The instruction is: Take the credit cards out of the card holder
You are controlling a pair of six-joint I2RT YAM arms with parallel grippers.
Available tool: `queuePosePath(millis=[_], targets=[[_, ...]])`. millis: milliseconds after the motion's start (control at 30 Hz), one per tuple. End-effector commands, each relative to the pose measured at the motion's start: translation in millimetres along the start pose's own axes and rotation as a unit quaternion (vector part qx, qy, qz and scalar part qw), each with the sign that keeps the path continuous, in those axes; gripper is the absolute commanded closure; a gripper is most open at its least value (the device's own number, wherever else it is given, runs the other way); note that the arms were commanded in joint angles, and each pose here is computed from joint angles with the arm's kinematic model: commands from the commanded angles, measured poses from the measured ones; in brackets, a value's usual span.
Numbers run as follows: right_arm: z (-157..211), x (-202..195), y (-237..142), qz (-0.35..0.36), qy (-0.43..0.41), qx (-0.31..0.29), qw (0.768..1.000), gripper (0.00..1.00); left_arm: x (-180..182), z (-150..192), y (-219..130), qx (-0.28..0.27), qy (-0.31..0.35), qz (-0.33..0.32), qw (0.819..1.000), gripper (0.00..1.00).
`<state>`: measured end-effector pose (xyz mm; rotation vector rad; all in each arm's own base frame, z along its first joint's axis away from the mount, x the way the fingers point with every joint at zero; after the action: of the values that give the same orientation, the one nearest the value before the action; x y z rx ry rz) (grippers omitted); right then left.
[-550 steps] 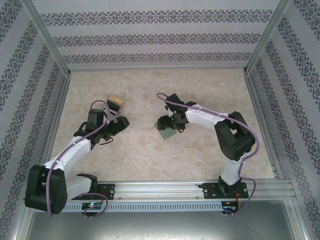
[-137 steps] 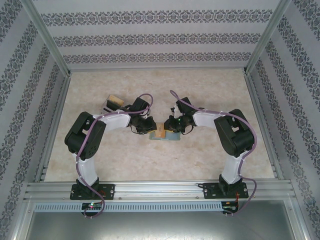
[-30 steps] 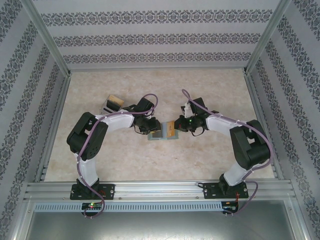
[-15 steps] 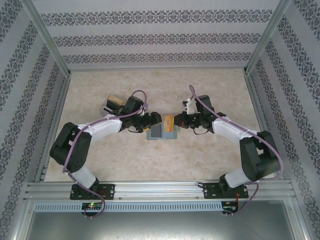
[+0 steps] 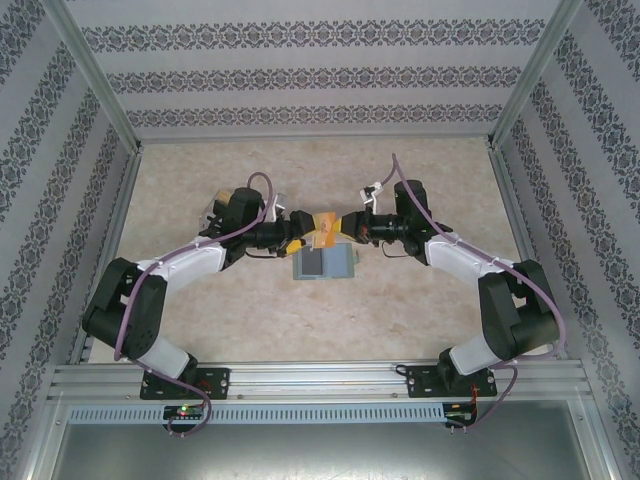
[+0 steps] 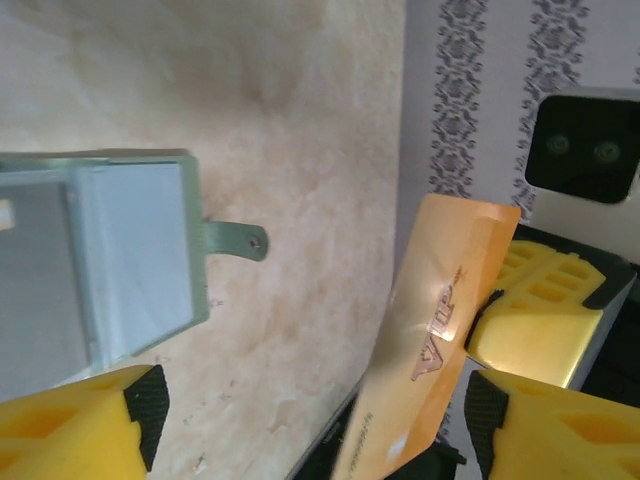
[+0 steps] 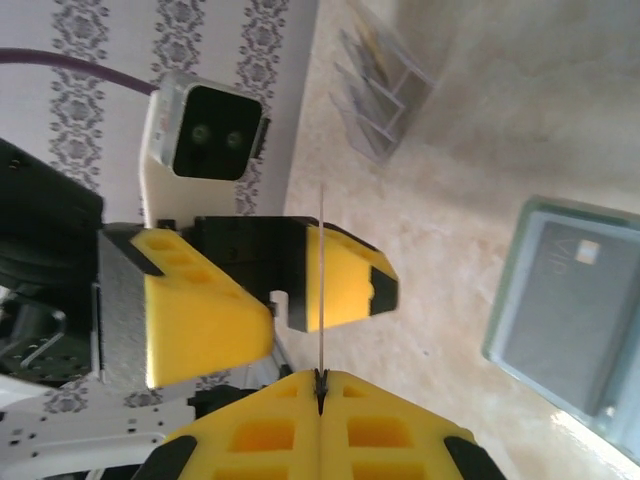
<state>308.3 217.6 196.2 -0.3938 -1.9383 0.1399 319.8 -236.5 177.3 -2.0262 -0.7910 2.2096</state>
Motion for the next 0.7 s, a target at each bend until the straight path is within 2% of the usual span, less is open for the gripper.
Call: queuePosePath(millis=[0, 367, 533, 567, 600, 667], targets=[[-10, 13, -2, -0.037, -0.006, -0.005, 0.999, 1.0, -29, 0, -3, 0.018, 0.026, 0.073, 0.997, 0.3], [-21, 15, -2, -0.043, 0.005, -0.015, 0.999, 1.0, -46, 2, -9, 0.023, 0.044, 0.094, 0.994, 0.66], [-21, 12, -1, -0.04, 0.009, -0.015, 0.999, 1.0, -50, 4, -13, 0.022, 0.058, 0.1, 0.993, 0.94], [-20, 10, -1, -0.035, 0.009, -0.015, 0.999, 0.97, -49, 4, -13, 0.02, 0.06, 0.094, 0.994, 1.0], [-20, 9, -2, -0.031, 0.007, -0.016, 0.999, 0.91, -47, 5, -14, 0.019, 0.062, 0.085, 0.994, 1.0], [-17, 2, -3, -0.009, 0.008, -0.019, 1.0, 0.67, -42, 5, -16, 0.009, 0.064, 0.06, 0.996, 1.0]])
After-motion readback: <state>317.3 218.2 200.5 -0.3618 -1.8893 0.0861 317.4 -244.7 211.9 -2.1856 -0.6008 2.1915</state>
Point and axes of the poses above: each hand's point on the last joint's axis, 136 mm out from that joint toward the fingers, its own y axis out along the fingers, its own x axis along the line the jaws close on, z = x × y, the point moved 4 cm from there along -y, back along the fingers, and after that the axes turned 9 degrees about -y, right-handed, at the moved point
